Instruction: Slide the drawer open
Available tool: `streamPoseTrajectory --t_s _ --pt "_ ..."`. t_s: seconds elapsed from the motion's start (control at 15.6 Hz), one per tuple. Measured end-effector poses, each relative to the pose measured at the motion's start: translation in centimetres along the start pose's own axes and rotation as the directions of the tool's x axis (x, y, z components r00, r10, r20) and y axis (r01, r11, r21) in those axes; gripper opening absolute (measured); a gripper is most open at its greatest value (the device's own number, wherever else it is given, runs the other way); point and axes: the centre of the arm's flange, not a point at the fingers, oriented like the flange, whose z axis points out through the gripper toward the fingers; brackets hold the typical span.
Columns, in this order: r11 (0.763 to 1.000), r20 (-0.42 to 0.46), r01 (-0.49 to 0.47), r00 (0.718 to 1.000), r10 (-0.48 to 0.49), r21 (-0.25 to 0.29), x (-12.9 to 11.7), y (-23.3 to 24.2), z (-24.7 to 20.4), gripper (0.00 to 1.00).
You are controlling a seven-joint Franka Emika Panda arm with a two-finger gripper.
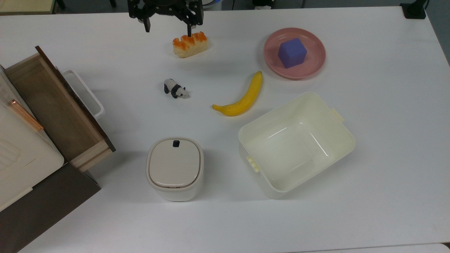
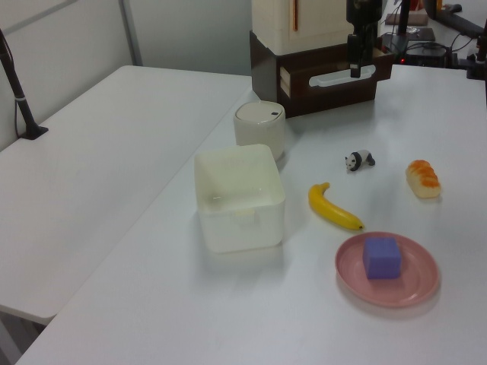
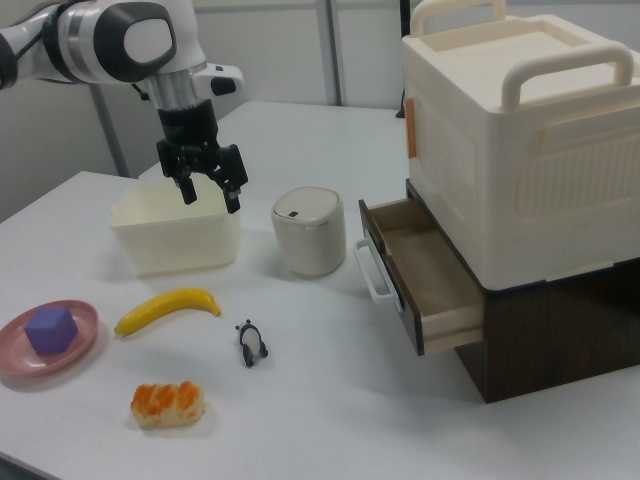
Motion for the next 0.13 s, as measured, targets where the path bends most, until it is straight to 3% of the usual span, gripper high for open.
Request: streamPoseTrajectory --t_s 0.13 --pt "1.0 -0.003 -0.001 1.0 0.001 0.0 0.02 0.03 -0.12 1.0"
